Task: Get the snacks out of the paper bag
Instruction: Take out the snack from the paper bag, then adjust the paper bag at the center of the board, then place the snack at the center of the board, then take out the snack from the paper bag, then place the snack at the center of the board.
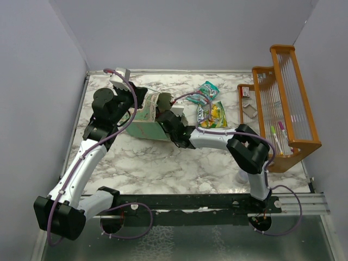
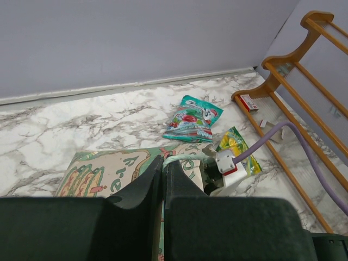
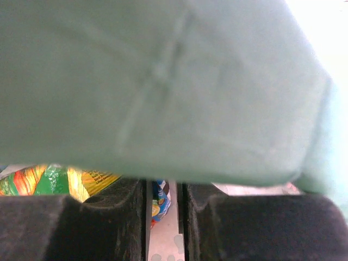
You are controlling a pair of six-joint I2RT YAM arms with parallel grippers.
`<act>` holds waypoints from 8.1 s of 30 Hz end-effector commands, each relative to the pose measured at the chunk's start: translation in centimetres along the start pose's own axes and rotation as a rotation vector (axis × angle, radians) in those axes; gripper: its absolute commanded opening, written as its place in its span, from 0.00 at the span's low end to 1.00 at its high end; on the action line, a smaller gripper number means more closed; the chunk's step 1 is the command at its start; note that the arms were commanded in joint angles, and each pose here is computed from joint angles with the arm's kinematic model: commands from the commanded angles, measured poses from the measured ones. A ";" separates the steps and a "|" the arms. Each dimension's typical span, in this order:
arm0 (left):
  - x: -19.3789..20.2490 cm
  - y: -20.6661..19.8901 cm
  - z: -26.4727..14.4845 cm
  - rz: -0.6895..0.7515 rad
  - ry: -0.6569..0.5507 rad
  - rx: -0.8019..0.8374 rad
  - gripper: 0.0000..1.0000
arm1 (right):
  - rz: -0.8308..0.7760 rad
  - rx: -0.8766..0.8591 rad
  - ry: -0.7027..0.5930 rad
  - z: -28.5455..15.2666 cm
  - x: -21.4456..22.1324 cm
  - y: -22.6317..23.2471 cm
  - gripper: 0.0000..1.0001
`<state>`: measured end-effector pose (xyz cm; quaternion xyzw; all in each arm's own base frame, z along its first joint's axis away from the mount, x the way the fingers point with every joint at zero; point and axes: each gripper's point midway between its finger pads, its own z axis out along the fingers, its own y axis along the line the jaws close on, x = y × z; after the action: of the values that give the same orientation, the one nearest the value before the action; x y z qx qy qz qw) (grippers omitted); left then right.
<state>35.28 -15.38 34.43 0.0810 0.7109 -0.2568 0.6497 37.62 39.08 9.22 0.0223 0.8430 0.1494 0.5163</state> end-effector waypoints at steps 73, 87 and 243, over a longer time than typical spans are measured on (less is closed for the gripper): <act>-2.1 -3.6 -5.0 0.236 -0.182 0.183 0.00 | 0.020 0.289 0.096 -7.0 -2.2 -22.3 0.45; -1.5 -3.8 -4.3 0.183 -0.144 0.203 0.00 | -0.174 -0.579 -0.136 -14.2 -11.2 -7.0 0.54; -0.8 -1.9 -3.3 0.131 -0.123 0.094 0.00 | -0.738 -0.558 -1.086 -34.4 -22.5 -3.7 0.01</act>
<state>31.61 -15.42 34.35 0.1454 0.6634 -0.2556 0.6881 15.30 26.99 40.77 -0.4226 0.2994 0.2079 0.8298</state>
